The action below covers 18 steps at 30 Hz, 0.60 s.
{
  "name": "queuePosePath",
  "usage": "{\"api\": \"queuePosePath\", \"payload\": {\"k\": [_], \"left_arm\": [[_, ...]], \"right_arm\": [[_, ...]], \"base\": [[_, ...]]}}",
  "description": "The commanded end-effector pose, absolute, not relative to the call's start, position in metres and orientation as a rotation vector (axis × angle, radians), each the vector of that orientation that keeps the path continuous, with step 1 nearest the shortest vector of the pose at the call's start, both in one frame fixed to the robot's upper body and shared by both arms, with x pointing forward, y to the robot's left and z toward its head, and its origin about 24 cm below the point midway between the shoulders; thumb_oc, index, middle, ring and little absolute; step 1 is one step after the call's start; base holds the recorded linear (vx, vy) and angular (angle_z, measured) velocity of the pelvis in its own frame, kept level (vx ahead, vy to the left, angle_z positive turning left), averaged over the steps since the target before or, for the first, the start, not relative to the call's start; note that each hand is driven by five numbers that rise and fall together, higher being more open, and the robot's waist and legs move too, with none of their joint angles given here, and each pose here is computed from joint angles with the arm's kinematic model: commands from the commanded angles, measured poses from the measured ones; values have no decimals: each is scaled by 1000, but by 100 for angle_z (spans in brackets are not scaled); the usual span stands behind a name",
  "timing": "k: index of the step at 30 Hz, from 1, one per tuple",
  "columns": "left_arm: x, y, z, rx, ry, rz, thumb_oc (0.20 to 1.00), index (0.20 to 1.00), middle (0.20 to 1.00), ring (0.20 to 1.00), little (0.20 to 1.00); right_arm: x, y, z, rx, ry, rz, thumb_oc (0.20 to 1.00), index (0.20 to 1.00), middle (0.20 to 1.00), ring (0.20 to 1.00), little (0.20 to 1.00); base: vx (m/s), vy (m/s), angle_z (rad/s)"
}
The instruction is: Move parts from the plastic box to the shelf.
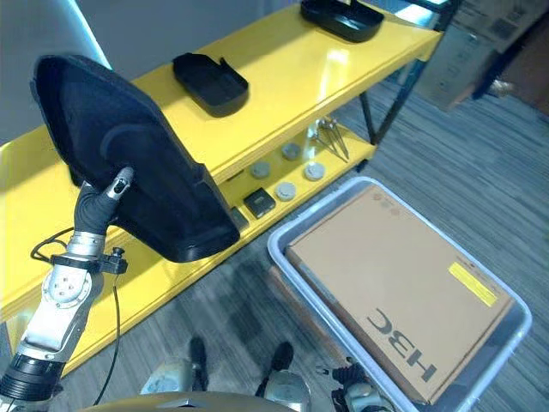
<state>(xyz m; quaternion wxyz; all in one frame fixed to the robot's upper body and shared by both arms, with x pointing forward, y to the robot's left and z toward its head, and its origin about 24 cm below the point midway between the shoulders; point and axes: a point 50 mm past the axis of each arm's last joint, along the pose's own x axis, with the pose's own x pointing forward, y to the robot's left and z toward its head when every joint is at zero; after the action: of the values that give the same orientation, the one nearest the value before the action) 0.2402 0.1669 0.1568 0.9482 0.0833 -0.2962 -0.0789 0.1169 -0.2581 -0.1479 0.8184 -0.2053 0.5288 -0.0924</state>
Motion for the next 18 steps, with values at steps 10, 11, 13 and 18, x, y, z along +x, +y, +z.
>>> {"api": "queuePosePath", "payload": {"k": [10,11,13,18], "left_arm": [[224,166,202,250,-850,-228,200,200,200,200,200],[225,165,202,275,-847,-238,200,200,200,200,200],[228,159,201,288,-844,-282,200,200,200,200,200],[235,151,202,293,-831,-365,200,200,200,200,200]], "right_arm": [[112,-231,-158,-546,1185,20,1000,1000,1000,1000,1000],[117,-234,-156,-606,1174,48,1000,1000,1000,1000,1000],[123,-233,-154,-593,1158,45,1000,1000,1000,1000,1000],[109,-236,-157,-478,1185,-42,1000,1000,1000,1000,1000]], "base": [[-4,188,74],[-77,158,29],[-191,78,53],[46,-74,117]]}}
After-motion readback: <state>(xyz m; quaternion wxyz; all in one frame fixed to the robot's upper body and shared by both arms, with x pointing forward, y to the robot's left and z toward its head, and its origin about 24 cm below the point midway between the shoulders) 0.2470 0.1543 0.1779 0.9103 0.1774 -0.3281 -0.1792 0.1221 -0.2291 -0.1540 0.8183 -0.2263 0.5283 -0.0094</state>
